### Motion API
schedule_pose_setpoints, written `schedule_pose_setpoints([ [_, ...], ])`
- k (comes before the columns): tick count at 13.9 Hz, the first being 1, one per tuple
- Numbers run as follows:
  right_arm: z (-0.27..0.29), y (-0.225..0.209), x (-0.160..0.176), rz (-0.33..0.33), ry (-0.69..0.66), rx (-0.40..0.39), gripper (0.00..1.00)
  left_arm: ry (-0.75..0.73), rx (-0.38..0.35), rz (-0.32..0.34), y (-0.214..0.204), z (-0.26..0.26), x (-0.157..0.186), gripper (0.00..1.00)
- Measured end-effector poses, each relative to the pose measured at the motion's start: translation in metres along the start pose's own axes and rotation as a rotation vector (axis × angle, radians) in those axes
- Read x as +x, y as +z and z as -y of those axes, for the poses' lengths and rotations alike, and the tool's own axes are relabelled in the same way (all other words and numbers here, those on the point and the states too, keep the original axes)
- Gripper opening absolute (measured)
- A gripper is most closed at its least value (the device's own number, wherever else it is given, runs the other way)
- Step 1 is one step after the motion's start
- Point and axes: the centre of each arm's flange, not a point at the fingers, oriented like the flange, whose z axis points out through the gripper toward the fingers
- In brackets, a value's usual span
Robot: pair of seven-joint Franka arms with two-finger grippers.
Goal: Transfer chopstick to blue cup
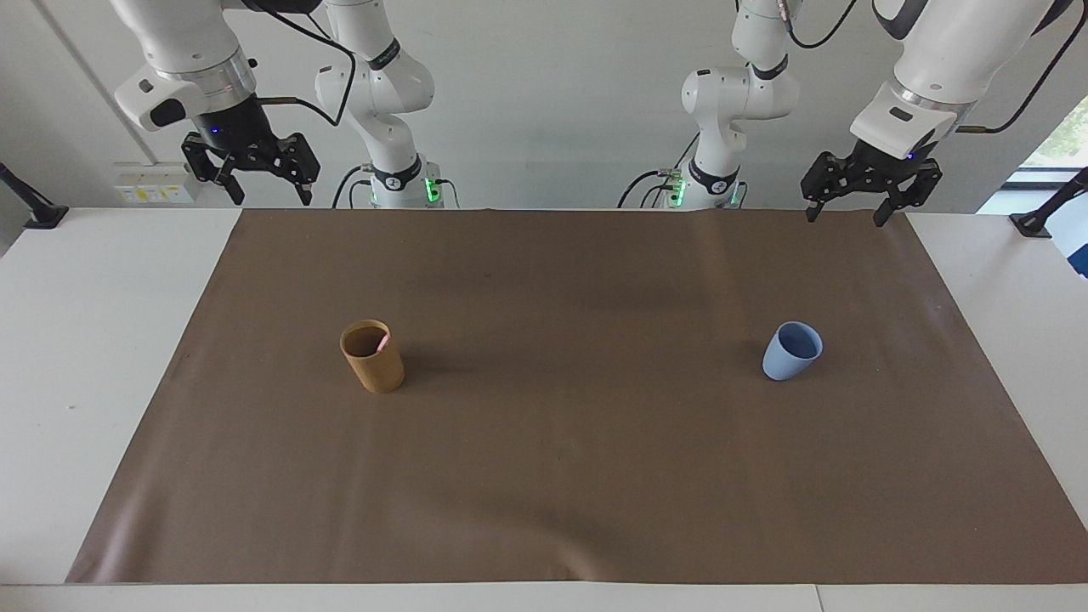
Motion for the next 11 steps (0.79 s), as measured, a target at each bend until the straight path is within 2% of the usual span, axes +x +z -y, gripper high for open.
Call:
schedule_pose_setpoints([
  [11, -0.0002, 0.0000, 0.0000, 0.000, 0.000, 0.000, 1.00, -0.001, 0.000, 0.007, 0.0026, 0.0004, -0.0021, 1.00],
])
